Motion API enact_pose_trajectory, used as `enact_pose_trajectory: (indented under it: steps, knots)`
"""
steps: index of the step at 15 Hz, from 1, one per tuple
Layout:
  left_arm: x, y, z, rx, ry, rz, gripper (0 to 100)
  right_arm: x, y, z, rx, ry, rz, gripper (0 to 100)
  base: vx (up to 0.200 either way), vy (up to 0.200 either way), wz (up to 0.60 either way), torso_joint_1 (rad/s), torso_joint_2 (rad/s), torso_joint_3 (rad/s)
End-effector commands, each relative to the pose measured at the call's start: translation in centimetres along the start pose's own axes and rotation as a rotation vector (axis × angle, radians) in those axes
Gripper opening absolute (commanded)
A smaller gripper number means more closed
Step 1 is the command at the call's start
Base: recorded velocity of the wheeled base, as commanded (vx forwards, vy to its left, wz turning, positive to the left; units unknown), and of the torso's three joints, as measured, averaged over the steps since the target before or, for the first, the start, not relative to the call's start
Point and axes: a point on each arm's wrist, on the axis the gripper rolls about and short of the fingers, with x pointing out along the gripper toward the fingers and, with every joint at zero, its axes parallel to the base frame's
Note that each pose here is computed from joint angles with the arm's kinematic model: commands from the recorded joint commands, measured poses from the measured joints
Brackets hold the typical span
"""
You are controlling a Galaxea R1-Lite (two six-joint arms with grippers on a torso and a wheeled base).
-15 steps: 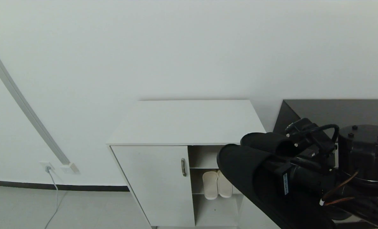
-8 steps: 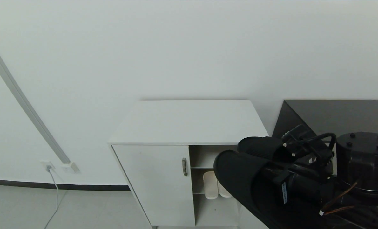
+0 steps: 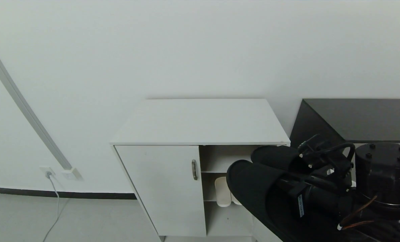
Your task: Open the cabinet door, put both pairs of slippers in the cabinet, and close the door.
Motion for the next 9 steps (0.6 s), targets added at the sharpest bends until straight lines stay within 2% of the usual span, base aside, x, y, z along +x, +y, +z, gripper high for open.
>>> enact_pose_trajectory:
  steps: [1,9]
  knots:
    - [0.0,0.0,0.0,0.001,0.0,0.001,0,0.09,0.03,-0.21,-0.001,0.009,0.001,0,0.0,0.0,0.0,-0.227,0.52,0.305]
    - [0.0,0.0,0.0,-0.002,0.0,0.001,0,0.33,0.1,-0.54,-0.004,0.021,0.001,0,0.0,0.0,0.0,-0.22,0.55,0.319]
